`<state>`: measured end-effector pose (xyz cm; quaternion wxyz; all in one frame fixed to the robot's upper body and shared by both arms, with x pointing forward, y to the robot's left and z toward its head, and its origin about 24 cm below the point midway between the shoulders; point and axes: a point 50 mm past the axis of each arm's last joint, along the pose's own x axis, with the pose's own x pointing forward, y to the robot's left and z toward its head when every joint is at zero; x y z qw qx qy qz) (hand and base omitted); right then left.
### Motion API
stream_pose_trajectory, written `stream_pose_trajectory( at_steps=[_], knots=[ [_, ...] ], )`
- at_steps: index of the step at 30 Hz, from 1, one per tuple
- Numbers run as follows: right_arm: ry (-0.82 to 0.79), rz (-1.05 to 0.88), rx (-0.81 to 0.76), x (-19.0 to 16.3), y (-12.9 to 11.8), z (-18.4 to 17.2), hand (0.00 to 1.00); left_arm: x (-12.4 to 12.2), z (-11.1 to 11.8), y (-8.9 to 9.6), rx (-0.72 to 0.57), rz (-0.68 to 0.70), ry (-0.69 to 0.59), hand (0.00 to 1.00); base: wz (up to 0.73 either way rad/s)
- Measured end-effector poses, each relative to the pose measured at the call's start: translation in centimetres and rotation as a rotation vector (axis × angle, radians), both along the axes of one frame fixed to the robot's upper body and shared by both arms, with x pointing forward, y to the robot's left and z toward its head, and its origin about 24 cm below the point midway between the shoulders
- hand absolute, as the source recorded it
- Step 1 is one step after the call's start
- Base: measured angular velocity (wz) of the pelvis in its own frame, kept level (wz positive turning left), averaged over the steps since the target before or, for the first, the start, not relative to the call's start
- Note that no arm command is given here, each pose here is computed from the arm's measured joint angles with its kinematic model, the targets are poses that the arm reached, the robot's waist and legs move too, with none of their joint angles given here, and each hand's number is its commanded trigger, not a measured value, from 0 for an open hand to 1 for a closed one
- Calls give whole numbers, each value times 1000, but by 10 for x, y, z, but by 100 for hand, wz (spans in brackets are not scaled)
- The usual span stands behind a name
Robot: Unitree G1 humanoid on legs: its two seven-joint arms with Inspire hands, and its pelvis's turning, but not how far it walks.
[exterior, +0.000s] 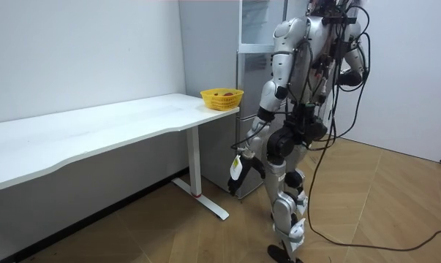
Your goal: Retrieve from the upper fridge
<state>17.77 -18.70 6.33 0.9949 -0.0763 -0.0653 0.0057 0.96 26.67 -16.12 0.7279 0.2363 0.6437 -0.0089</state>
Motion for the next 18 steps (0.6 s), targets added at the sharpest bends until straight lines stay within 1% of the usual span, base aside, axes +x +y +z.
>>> stream_pose_trajectory(
  at_steps=[5,7,8,11,14,16,18],
  knots=[
    [102,-128,76,-4,-15,-24,0,0,0,-1,7,1,-4,0,-10],
    [190,-181,160,-15,-23,-41,0,0,0,-2,5,2,-13,0,-25],
    [215,-192,177,-17,-24,-46,0,-1,0,-2,6,5,-14,0,-29],
    [391,-302,273,-33,-40,-84,0,-1,0,-2,11,13,-19,0,-17],
    [449,-388,373,-41,-50,-97,0,-5,0,-2,15,19,-18,0,-6],
    [475,-479,465,-48,-61,-105,0,-3,0,-1,21,21,-29,0,-6],
    [489,-536,506,-53,-69,-110,0,-1,1,-1,20,39,-51,0,0]
  ],
)
